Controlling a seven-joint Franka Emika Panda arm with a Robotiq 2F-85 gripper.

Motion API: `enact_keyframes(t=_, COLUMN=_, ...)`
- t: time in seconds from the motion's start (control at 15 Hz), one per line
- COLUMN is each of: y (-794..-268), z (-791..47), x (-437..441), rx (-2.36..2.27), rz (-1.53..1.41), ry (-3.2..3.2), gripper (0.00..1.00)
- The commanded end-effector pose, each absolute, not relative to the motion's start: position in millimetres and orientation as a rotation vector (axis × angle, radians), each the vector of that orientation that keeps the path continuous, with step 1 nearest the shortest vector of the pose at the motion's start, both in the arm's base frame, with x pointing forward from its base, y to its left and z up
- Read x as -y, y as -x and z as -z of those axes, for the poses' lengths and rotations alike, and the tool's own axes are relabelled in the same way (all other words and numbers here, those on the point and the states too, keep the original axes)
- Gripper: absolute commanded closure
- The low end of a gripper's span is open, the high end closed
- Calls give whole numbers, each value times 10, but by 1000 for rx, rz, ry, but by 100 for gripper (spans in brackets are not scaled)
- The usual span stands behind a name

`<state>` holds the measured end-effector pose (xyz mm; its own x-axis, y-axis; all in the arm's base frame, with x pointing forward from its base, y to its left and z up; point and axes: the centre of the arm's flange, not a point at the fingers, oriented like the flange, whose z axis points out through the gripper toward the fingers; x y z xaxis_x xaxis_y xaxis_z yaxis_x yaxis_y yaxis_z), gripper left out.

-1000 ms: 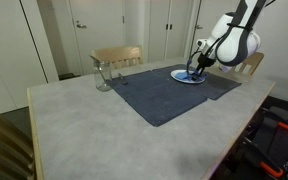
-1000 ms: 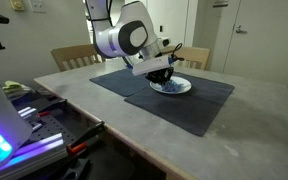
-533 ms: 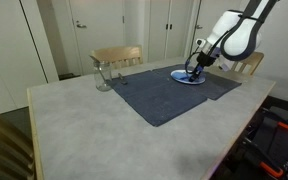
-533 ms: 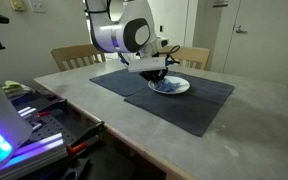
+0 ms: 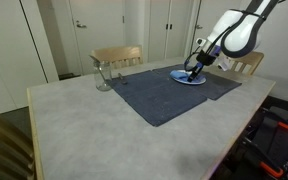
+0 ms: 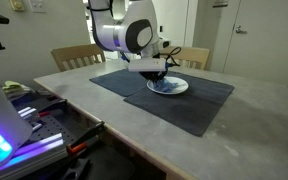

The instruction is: Wipe the white plate with the blue towel

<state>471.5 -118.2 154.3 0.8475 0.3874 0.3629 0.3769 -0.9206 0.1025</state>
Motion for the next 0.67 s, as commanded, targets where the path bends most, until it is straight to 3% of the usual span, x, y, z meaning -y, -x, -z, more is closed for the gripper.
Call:
enact_keyframes(t=0.0, y=-4792, z=-1388, x=1296, rx=-640, rz=-598, ry=-2937, gripper=98)
enact_keyframes(t=0.6, y=-4823, z=-1325, x=1754, rx=-661, rz=-582, ry=-2698, gripper=98)
